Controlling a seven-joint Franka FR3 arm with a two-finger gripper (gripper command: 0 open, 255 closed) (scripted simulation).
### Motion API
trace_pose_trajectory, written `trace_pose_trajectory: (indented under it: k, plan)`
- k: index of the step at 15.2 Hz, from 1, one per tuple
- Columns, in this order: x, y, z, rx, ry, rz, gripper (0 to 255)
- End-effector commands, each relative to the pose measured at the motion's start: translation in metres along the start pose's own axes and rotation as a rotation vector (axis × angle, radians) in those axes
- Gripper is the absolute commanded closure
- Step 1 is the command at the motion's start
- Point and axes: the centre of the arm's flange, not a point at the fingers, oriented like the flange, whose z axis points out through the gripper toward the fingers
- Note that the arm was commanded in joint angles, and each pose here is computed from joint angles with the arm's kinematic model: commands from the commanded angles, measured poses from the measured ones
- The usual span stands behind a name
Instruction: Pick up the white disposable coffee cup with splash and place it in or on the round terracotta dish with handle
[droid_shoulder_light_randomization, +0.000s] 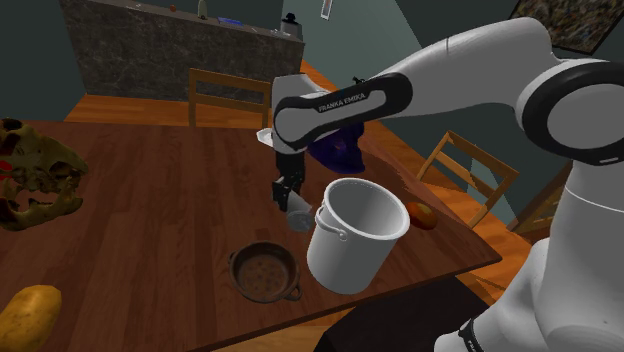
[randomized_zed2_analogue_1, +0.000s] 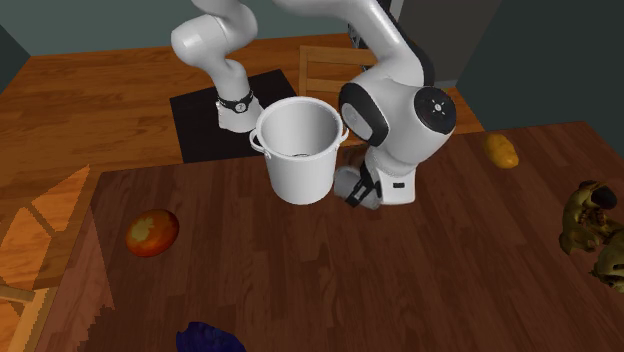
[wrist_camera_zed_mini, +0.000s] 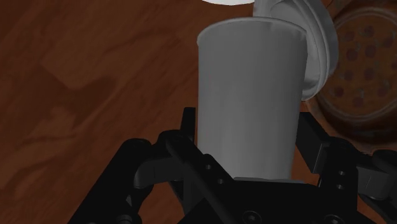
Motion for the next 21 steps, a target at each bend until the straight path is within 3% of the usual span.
trace_pose_trajectory:
  k: [1, 3, 15, 21]
  plan:
    - [-0.002, -0.001, -0.010, 0.000, 0.000, 0.000, 255]
    - [-0.004, -0.001, -0.019, 0.000, 0.000, 0.000, 255]
    - [-0.024, -0.153, -0.005, 0.000, 0.000, 0.000, 255]
    - [-0.017, -0.151, 0.026, 0.000, 0.000, 0.000, 255]
